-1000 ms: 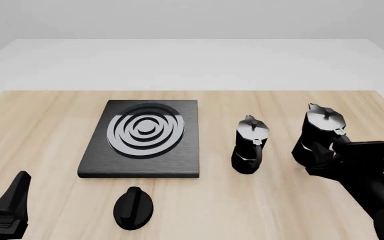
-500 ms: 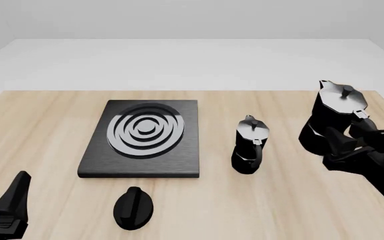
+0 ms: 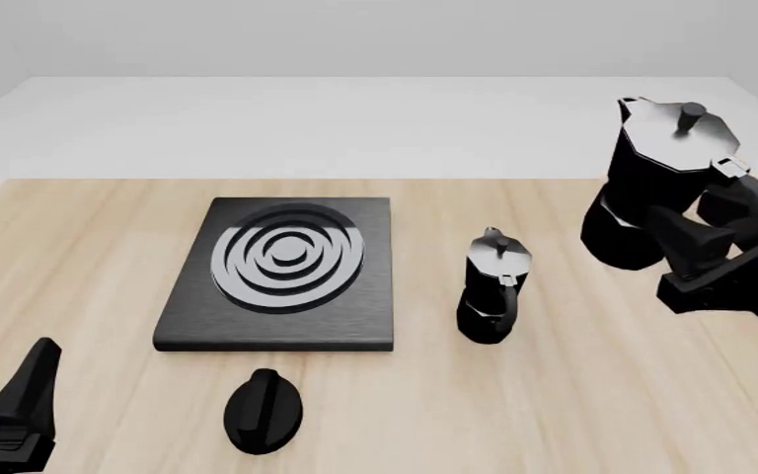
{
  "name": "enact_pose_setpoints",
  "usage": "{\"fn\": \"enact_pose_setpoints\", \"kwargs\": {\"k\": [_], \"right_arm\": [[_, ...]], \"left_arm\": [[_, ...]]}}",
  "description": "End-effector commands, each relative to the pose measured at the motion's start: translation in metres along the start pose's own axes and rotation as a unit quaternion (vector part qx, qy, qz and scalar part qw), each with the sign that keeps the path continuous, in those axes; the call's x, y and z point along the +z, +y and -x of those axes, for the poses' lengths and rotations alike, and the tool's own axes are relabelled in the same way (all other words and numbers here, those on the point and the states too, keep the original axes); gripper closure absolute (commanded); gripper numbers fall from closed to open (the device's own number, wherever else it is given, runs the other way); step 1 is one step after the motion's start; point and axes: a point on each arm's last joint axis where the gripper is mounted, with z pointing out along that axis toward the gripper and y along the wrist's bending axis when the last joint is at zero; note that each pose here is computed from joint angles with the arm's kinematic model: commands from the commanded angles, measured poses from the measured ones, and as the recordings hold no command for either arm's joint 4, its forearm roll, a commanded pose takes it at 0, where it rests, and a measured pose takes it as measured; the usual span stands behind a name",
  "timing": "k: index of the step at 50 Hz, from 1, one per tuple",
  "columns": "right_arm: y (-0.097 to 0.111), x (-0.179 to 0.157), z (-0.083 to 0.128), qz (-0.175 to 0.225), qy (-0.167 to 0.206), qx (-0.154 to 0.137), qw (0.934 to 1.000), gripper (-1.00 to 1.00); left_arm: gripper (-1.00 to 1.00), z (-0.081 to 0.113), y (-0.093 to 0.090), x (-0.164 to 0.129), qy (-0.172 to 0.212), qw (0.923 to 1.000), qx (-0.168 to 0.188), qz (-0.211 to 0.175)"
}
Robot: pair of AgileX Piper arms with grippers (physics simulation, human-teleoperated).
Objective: Put the right moka pot on the stove.
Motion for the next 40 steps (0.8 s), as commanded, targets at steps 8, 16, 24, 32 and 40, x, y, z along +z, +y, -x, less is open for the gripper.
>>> {"fn": "enact_pose_setpoints", "kwargs": {"k": [8,16,24,32,40], "right_arm": [[0.023,0.029,0.045,0.076,-0.031,-0.028,0.9962,1.00],[0.034,0.051,0.048,0.095,-0.030,-0.034,0.9945,1.00],[0.044,0.070,0.052,0.108,-0.028,-0.037,0.9931,1.00],[0.059,0.095,0.053,0.127,-0.023,-0.039,0.9908,1.00],[0.085,0.130,0.048,0.154,-0.017,-0.042,0.9870,1.00]], "left_arm": [[-1.00,0.000,0.000,0.000,0.000,1.0000,0.000,0.000],[-1.00,0.000,0.000,0.000,0.000,1.0000,0.000,0.000],[-1.00,0.000,0.000,0.000,0.000,1.0000,0.000,0.000],[-1.00,0.000,0.000,0.000,0.000,1.0000,0.000,0.000],[-1.00,0.000,0.000,0.000,0.000,1.0000,0.000,0.000]]}}
